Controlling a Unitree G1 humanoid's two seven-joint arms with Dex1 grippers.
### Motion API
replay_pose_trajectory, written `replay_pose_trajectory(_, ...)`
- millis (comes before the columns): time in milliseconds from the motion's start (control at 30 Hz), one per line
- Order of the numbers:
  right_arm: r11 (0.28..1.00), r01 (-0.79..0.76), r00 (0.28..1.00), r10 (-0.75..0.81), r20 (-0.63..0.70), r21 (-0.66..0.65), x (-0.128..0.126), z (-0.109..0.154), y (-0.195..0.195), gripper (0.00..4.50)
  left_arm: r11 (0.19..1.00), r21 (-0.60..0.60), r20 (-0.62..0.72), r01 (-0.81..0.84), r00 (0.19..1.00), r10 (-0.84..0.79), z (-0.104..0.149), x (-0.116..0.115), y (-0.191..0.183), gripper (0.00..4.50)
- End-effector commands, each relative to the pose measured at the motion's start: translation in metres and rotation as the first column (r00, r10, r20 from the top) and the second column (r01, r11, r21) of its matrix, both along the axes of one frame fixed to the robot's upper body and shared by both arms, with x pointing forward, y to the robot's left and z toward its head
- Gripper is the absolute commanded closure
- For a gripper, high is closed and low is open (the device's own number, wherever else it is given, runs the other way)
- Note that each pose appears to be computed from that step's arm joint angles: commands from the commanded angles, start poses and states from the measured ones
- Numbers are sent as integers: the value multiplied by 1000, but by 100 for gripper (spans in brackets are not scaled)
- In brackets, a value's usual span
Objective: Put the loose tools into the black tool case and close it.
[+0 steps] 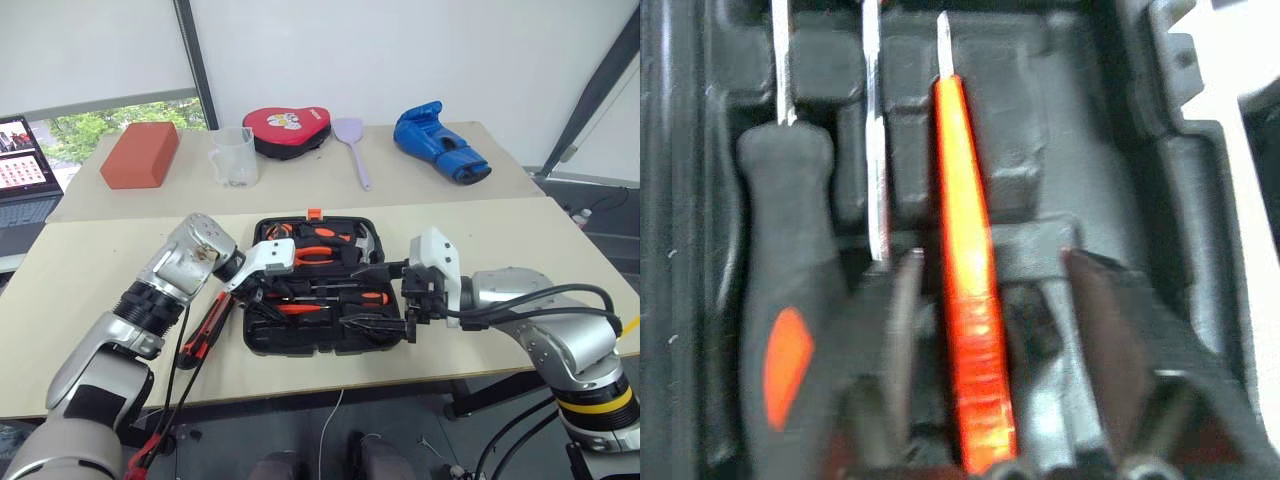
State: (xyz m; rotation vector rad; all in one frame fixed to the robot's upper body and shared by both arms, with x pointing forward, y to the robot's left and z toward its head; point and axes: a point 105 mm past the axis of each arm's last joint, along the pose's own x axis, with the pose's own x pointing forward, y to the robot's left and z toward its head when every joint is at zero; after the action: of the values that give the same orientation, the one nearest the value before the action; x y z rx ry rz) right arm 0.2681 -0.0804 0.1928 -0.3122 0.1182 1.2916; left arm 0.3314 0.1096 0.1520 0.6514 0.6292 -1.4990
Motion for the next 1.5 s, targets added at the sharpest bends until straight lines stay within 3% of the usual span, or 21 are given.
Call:
replay_pose_trajectory(33,1000,-16,999,15,30,17,-4,9,0,0,998,-70,63,1,998,3,25,2,1,145)
replay_pose_trajectory(200,1000,-18,999,17,28,12,-4,7,0,0,986,-160,60,-43,997,53,23,6,4,309)
replay_pose_trajectory(333,1000,-20,999,19,27,8,-5,6,0,0,955,-254,-20,-152,988,152,14,14,8,445)
replay_pose_trajectory(433,1000,-22,999,22,28,3,-5,5,0,0,927,-304,-89,-219,975,201,9,18,8,445)
replay_pose_trajectory(567,1000,-24,999,24,29,0,-6,4,1,0,918,-322,-184,-233,966,181,-9,6,8,445)
replay_pose_trajectory(667,1000,-24,999,24,27,0,-6,4,2,0,910,-346,-208,-230,964,165,-17,-1,8,445)
replay_pose_trajectory(767,1000,-25,999,25,23,-1,-7,3,2,0,911,-316,-176,-264,960,218,-44,2,12,445)
replay_pose_trajectory(1067,1000,-27,1000,27,12,0,-8,2,3,0,846,-458,-262,-272,951,164,-10,-5,7,445)
replay_pose_trajectory(1200,1000,-28,1000,28,6,4,-7,0,4,0,814,-488,-259,-314,943,209,3,7,9,445)
replay_pose_trajectory(1500,999,-29,1000,29,6,17,-7,2,6,0,864,-360,-224,-352,932,286,-34,15,14,445)
